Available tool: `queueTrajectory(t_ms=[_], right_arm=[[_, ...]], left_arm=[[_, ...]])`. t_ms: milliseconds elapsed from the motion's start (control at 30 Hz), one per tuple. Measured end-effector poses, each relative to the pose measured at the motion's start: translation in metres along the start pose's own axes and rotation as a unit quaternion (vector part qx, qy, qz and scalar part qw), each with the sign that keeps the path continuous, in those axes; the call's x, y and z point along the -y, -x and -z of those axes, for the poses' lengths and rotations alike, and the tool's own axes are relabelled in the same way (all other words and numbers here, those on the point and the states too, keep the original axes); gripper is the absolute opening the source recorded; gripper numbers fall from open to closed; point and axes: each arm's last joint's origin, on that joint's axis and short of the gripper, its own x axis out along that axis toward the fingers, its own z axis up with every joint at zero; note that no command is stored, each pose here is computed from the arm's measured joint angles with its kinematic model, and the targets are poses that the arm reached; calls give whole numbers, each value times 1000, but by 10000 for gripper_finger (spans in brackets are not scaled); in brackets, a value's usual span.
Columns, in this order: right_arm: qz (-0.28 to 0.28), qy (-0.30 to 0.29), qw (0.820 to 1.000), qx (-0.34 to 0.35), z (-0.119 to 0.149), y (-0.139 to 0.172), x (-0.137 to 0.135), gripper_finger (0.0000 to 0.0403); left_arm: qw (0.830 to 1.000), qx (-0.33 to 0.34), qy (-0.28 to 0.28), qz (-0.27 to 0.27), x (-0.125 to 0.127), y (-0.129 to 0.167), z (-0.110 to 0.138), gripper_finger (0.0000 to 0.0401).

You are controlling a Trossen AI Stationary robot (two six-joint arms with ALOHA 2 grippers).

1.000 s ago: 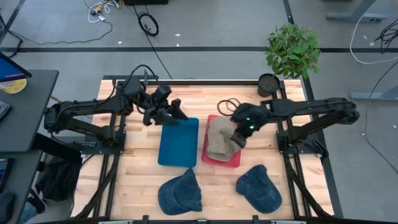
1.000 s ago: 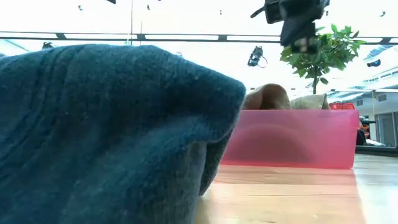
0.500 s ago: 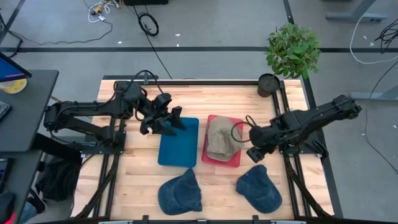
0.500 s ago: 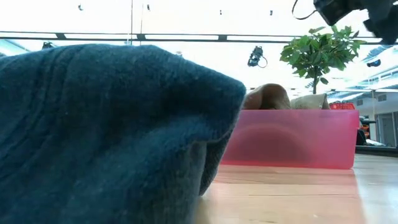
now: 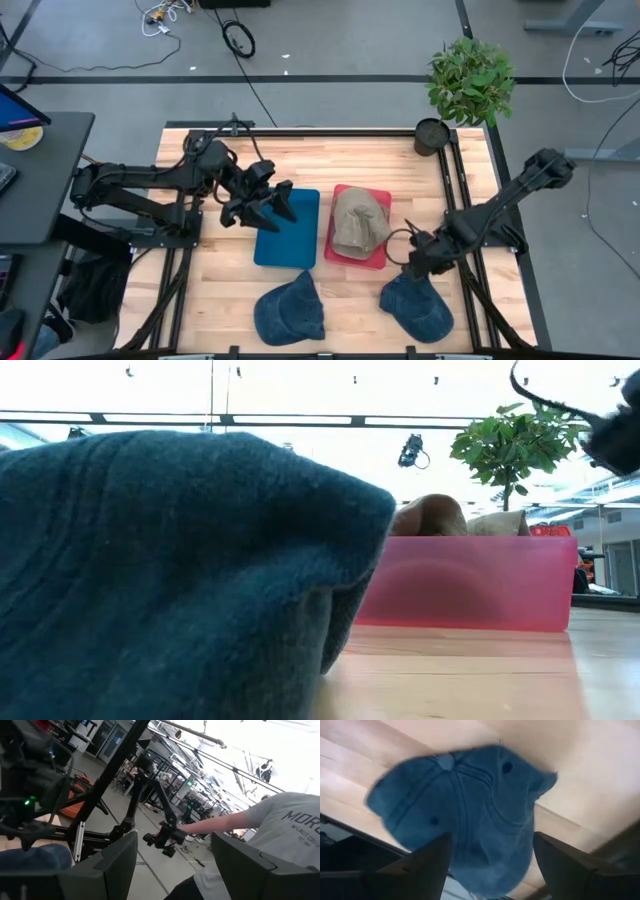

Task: Pick & Place hat
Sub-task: Put the blue cap into the blue bin

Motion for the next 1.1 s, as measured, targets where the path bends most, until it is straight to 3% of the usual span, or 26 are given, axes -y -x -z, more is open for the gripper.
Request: queueTrajectory(t_ms=[333, 400, 533, 567, 667, 800, 967, 1100], right_arm=[[-61, -70, 995, -36, 1, -59, 25, 247], [-71, -66, 995, -40, 1, -61, 25, 204], [-75, -31, 996, -43, 2, -61, 24, 41], [-80, -18, 996, -43, 3, -60, 23, 23], [-83, -8, 996, -43, 3, -58, 21, 9], [-142, 86, 986, -18, 13, -36, -2, 5], [-216, 233, 942, 105, 28, 11, -38, 2], [-189, 225, 935, 200, 27, 46, -49, 2]], left_arm=[[1000, 1, 13, -1, 0, 0, 0, 259], [1000, 0, 23, 0, 0, 0, 0, 259], [1000, 1, 23, -1, 0, 0, 0, 259], [1000, 1, 22, -1, 0, 0, 0, 259], [1000, 3, 18, -4, -1, 2, -1, 259], [1000, 8, 19, -10, -4, 4, -4, 259], [999, 5, 30, -24, -6, 5, -3, 259], [997, 6, 41, -57, -12, 5, 1, 259]])
